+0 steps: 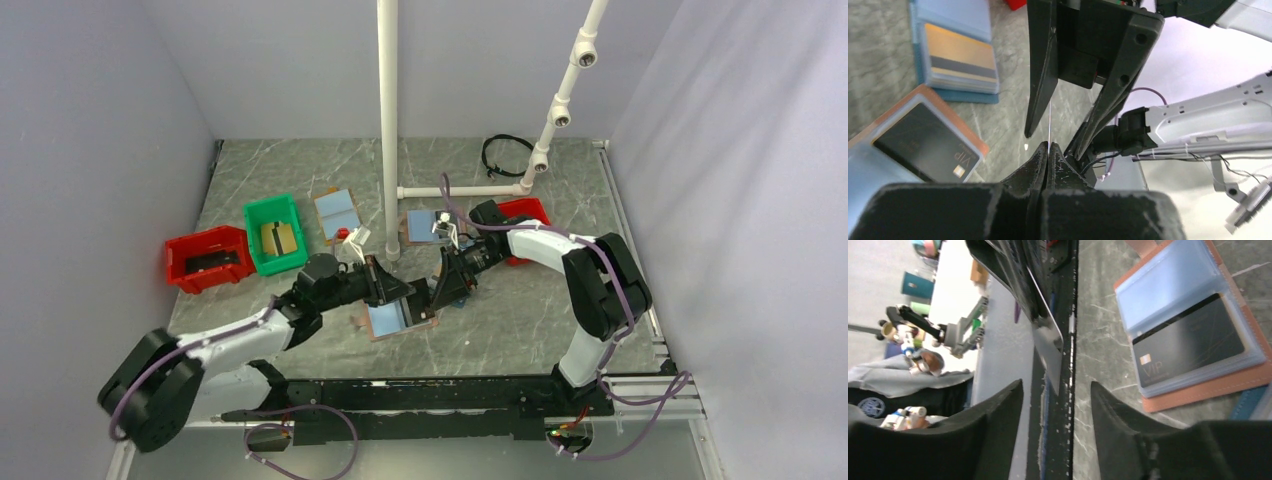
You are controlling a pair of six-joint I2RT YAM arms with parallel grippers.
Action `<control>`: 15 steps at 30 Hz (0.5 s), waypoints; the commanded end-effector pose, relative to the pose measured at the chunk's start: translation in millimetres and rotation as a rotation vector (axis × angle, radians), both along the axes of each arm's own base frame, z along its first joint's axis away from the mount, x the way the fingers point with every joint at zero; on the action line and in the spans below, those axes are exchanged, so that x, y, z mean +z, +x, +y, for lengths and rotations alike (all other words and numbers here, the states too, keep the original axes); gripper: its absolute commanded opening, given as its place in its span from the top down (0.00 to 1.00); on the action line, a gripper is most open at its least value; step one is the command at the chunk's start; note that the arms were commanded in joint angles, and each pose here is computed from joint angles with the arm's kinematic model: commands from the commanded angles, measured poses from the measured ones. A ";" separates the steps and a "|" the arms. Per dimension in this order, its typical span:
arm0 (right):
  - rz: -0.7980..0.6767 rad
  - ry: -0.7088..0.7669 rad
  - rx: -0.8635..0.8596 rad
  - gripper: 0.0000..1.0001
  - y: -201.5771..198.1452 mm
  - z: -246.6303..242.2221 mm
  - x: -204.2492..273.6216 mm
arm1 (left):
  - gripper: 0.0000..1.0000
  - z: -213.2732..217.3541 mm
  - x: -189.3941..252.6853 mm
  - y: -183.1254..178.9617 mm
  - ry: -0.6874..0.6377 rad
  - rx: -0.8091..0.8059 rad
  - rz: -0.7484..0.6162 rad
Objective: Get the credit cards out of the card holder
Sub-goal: Place the credit card in the storage box.
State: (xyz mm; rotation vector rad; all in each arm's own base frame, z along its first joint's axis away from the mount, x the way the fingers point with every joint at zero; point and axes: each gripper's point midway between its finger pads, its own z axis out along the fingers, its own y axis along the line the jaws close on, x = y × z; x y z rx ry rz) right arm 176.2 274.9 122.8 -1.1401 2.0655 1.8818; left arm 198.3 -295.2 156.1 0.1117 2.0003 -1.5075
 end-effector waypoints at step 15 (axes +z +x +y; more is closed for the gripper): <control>-0.447 -0.152 -0.149 0.33 42.2 -12.3 27.5 | 1.00 225.4 2.9 49.2 0.798 0.716 0.221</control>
